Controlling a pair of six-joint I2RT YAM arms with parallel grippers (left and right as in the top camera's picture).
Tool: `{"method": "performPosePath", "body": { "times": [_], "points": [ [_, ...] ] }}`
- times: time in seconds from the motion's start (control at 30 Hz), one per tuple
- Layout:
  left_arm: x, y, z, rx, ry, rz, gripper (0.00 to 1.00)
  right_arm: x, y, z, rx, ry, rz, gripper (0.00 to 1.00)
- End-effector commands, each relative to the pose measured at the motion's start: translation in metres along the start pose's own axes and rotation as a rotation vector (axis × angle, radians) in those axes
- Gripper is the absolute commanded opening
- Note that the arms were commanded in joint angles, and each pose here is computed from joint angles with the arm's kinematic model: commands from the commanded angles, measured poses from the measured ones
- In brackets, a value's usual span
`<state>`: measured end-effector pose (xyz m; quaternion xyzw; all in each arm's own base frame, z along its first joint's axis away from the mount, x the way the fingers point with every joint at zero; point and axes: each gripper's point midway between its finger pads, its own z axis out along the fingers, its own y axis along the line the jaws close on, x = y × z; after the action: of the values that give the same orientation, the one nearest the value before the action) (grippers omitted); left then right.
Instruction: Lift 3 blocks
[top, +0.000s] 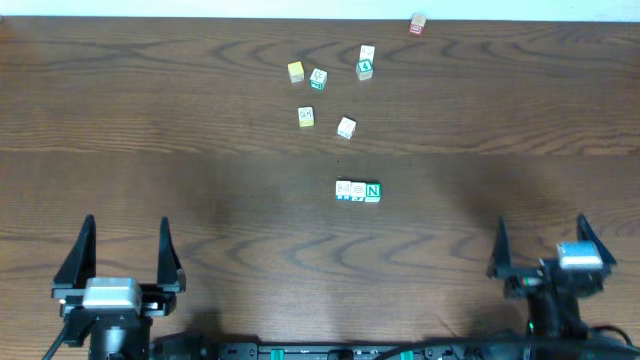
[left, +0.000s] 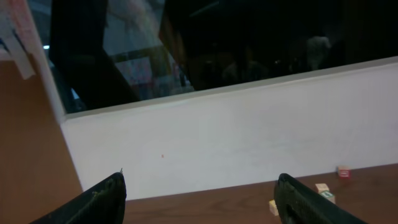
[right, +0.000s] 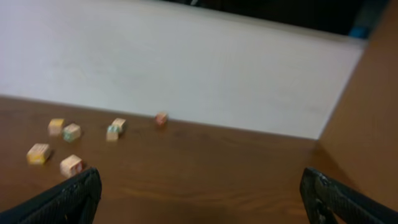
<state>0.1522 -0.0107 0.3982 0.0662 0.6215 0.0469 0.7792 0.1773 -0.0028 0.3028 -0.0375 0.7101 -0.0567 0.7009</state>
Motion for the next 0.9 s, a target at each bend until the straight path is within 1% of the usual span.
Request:
{"method": "performPosePath", "body": {
  "times": [0.0, 0.17, 0.37, 0.53, 0.7, 0.87],
  "points": [
    [0.003, -0.007, -0.001, 0.039, 0.009, -0.012, 0.77, 0.018, -0.009, 0.0, 0.061, 0.045, -0.044, 0.99],
    [0.007, -0.012, -0.006, 0.061, 0.021, -0.02, 0.77, 0.042, -0.006, 0.006, 0.065, 0.105, -0.091, 0.99],
    [0.012, -0.018, -0.018, 0.083, 0.029, -0.028, 0.77, 0.035, -0.014, 0.009, 0.114, 0.069, -0.073, 0.99],
    [0.01, -0.021, -0.018, 0.105, 0.021, -0.03, 0.77, 0.036, -0.01, 0.009, 0.092, 0.069, -0.063, 0.99],
    [-0.013, -0.017, -0.018, 0.09, -0.074, 0.006, 0.77, 0.043, -0.009, 0.009, 0.088, 0.097, -0.073, 0.99],
    [-0.042, -0.015, -0.022, 0.076, -0.191, 0.032, 0.77, 0.07, -0.007, 0.005, 0.071, 0.206, -0.113, 0.99]
  ]
}}
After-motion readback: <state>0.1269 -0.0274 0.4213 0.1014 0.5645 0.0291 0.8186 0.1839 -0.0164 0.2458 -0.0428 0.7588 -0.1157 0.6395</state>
